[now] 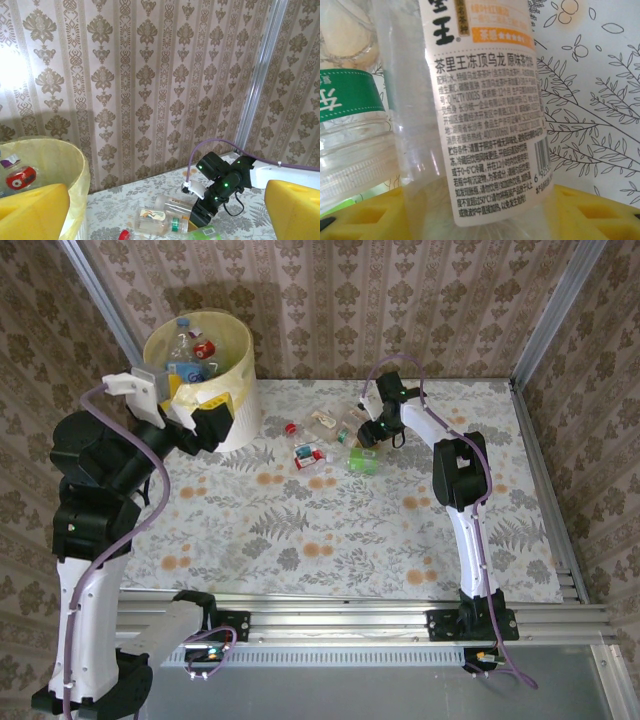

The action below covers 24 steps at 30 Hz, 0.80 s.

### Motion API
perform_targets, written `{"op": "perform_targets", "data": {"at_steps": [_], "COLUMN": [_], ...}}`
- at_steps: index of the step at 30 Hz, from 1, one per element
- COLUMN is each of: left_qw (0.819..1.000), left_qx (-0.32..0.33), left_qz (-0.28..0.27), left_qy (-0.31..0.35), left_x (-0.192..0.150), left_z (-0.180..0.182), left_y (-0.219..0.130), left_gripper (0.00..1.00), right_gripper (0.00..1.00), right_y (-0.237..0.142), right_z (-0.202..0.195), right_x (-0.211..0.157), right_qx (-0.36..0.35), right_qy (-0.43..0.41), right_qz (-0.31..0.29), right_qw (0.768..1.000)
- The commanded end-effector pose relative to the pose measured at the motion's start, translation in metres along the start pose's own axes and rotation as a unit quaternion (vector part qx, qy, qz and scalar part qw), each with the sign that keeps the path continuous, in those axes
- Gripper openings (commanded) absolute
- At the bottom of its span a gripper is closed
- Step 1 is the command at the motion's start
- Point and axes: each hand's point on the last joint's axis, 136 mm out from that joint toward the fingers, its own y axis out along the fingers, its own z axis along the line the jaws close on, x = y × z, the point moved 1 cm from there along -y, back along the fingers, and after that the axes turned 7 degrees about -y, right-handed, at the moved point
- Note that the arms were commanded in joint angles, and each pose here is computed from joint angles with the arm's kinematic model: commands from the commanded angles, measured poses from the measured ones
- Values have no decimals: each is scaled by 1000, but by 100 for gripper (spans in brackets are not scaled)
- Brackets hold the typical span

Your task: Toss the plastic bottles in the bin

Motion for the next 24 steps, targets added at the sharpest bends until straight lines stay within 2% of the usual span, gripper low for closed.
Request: {"op": "perform_targets", "data": {"at_steps": [1,7,11,20,24], "left_qw": [1000,999,997,995,994], "left_qx": [-16,-31,-77,-89,-90], "left_qz": [2,8,13,37,50], "left_qy": [-13,-22,-28,-33,-42], "left_x": [-1,-3,-5,-26,-40], "left_z": [-4,-6,-22,-29,-30], "left_y": [4,11,18,43,56], "left_gripper": [100,100,100,100,100], "right_gripper": [56,47,43,34,33], "right_y": [-12,-19,-25,-41,-48], "right_z": [3,3,5,13,20], "right_x": [0,-2,-7,-18,-23], "right_qx": [-13,-31,-36,-44,-46], "right_qy": [-17,-23,-22,-20,-20], "right_qz": [6,6,3,-8,-18], "right_qw": [1000,999,999,999,999]}}
